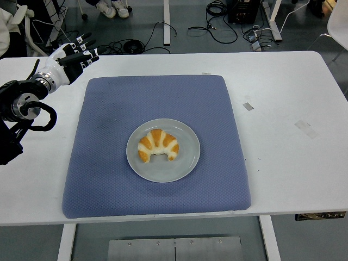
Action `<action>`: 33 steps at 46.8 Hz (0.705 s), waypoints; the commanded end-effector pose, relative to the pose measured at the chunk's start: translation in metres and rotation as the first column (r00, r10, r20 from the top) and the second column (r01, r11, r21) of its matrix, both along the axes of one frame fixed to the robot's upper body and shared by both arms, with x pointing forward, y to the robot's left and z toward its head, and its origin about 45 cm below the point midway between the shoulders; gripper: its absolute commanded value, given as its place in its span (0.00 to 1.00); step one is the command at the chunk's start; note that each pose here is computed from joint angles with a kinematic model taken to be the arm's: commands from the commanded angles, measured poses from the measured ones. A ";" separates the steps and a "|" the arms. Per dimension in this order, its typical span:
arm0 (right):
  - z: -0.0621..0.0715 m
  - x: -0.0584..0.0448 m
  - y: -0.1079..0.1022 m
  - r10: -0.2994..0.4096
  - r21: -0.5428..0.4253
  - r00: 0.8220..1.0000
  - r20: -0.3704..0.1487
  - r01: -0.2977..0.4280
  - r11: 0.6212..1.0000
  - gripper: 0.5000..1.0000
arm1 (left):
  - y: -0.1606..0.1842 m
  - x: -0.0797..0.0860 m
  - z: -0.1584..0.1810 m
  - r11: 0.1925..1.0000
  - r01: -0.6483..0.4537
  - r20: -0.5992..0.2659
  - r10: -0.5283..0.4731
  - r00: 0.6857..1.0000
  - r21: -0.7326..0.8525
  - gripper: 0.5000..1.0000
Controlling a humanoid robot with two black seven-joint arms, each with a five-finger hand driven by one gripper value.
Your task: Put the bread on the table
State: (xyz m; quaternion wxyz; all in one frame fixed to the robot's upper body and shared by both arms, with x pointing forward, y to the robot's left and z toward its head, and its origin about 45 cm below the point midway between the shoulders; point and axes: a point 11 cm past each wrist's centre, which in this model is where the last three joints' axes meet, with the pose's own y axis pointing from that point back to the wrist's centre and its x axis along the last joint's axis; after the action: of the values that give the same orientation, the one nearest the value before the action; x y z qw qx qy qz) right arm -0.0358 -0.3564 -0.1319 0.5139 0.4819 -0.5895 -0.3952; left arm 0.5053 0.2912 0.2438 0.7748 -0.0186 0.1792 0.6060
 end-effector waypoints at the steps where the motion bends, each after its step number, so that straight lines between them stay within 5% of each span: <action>1: 0.000 0.000 0.000 0.000 0.000 1.000 0.000 0.000 1.000 1.00 | 0.002 0.000 0.001 1.000 -0.003 0.001 0.003 1.000 0.003 0.99; 33: 0.000 0.000 0.000 0.000 0.000 1.000 0.000 0.000 1.000 1.00 | 0.008 0.000 0.000 1.000 -0.019 -0.006 0.019 1.000 0.010 0.99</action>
State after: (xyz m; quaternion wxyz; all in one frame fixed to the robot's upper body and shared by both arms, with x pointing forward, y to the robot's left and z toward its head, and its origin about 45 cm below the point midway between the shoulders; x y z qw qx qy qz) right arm -0.0358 -0.3564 -0.1319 0.5138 0.4820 -0.5894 -0.3953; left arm 0.5060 0.2988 0.2453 0.7692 -0.0154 0.1766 0.6139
